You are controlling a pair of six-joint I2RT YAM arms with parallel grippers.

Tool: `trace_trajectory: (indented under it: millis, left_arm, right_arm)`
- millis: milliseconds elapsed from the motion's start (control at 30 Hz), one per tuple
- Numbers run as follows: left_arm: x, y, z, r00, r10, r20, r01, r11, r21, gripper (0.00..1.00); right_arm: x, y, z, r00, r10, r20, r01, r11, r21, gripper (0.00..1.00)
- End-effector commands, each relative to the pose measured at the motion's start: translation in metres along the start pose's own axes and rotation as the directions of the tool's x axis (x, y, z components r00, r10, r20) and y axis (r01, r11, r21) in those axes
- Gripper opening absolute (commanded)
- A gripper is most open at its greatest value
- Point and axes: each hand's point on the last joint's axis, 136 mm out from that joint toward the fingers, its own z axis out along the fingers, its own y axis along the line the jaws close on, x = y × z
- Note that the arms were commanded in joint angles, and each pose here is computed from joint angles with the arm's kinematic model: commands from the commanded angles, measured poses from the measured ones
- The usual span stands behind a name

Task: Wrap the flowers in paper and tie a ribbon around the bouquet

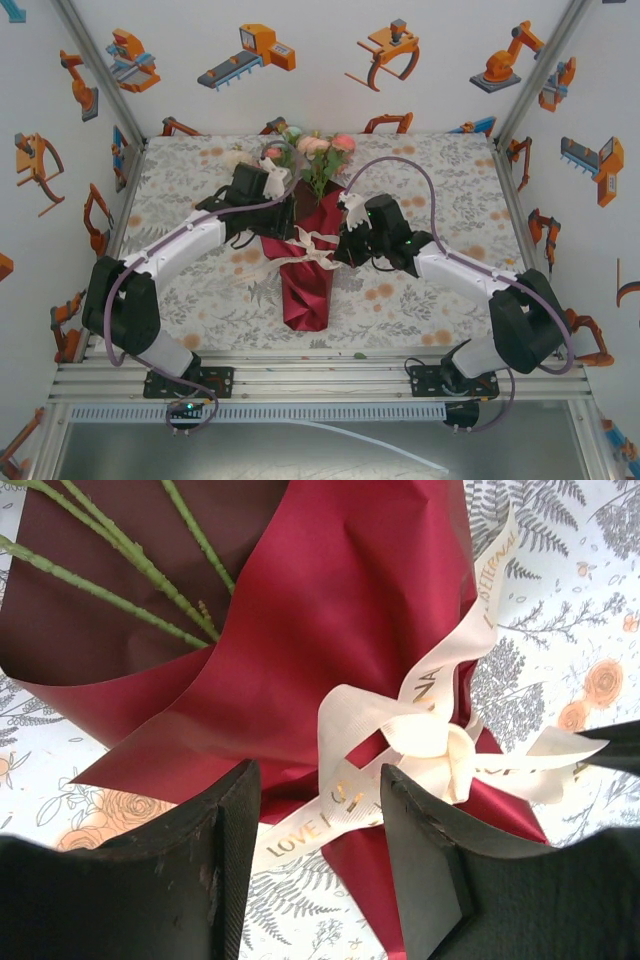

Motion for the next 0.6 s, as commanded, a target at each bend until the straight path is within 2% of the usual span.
trace_trajectory:
  millis: [0, 133, 300, 400, 567]
  left_arm:
    - [0.004, -0.005, -0.001, 0.998, 0.042, -0.041, -0.04, 0.998, 0.047, 0.5]
    - [0.002, -0.008, 0.012, 0.999, -0.028, -0.033, 0.031, 0.996, 0.084, 0.45]
    - [-0.003, -0.017, 0.023, 0.992, -0.124, -0.021, 0.126, 0.982, 0.141, 0.17]
    - [-0.007, -0.006, 0.013, 0.987, -0.161, 0.03, 0.158, 0.984, 0.086, 0.06]
    - [0.004, 0.019, -0.005, 0.982, -0.187, 0.028, 0.188, 0.98, -0.057, 0.02]
  right_arm:
    - [-0.015, 0.003, -0.002, 0.999, -0.029, 0.027, 0.029, 0.999, -0.012, 0.0]
    - [-0.018, 0.002, -0.002, 0.999, -0.027, 0.031, 0.027, 1.0, -0.01, 0.0]
    - [-0.025, 0.0, -0.006, 0.999, -0.023, 0.026, 0.023, 1.0, 0.018, 0.0]
    - [-0.034, -0.004, -0.014, 0.998, -0.037, 0.052, 0.034, 0.998, 0.062, 0.0]
    - [-0.037, -0.018, -0.023, 0.996, -0.038, 0.076, 0.026, 0.988, 0.155, 0.0]
